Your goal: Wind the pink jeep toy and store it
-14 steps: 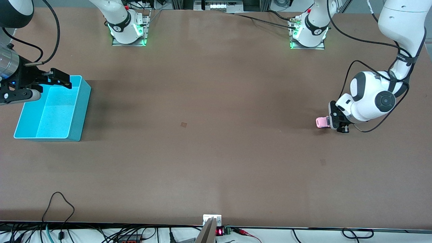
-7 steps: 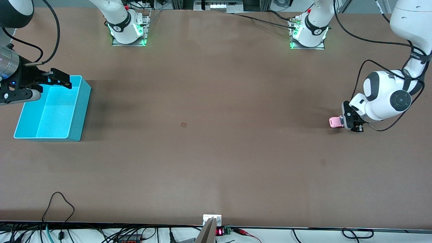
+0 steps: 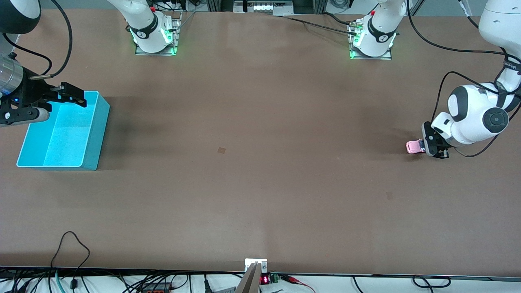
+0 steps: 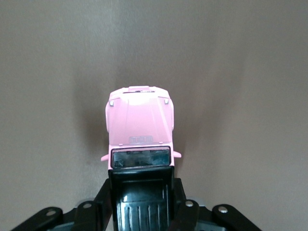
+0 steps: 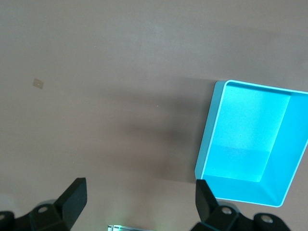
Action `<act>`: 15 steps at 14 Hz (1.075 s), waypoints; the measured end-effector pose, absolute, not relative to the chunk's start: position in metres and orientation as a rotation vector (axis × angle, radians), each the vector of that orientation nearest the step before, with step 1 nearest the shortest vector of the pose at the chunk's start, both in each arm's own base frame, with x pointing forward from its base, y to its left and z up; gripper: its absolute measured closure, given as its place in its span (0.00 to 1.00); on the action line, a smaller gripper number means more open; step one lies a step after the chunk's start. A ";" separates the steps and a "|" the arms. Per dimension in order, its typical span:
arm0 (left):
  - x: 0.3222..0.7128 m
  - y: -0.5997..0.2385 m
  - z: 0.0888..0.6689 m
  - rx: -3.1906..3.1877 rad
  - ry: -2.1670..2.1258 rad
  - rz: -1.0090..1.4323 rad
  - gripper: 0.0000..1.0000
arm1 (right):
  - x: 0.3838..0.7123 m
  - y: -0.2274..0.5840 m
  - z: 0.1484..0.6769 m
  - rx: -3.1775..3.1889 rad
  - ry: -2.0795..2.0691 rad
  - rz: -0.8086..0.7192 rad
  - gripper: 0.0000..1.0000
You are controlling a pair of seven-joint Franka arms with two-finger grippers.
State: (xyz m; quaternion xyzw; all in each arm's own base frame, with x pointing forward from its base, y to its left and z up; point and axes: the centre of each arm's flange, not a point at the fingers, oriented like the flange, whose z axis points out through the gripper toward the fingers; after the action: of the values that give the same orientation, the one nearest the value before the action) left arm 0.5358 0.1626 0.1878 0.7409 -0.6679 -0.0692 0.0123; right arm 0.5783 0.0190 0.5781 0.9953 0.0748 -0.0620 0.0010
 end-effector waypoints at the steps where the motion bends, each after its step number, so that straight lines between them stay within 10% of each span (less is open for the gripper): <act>1: 0.535 0.166 0.188 2.309 -2.091 -0.222 0.48 | 0.578 0.019 0.578 3.125 0.235 -0.195 0.00; 10: 0.531 0.195 0.188 2.286 -2.124 -0.209 0.48 | 0.578 0.019 0.578 3.125 0.235 -0.195 0.00; 15: 0.555 0.148 0.211 2.151 -2.181 -0.181 0.07 | 0.578 0.019 0.578 3.125 0.235 -0.195 0.00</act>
State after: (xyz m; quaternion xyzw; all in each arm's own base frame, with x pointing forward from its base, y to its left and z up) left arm 0.5549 0.1479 0.2106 0.7005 -0.7103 -0.0589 0.0364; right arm 0.5783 0.0191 0.5781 0.9953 0.0748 -0.0620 0.0010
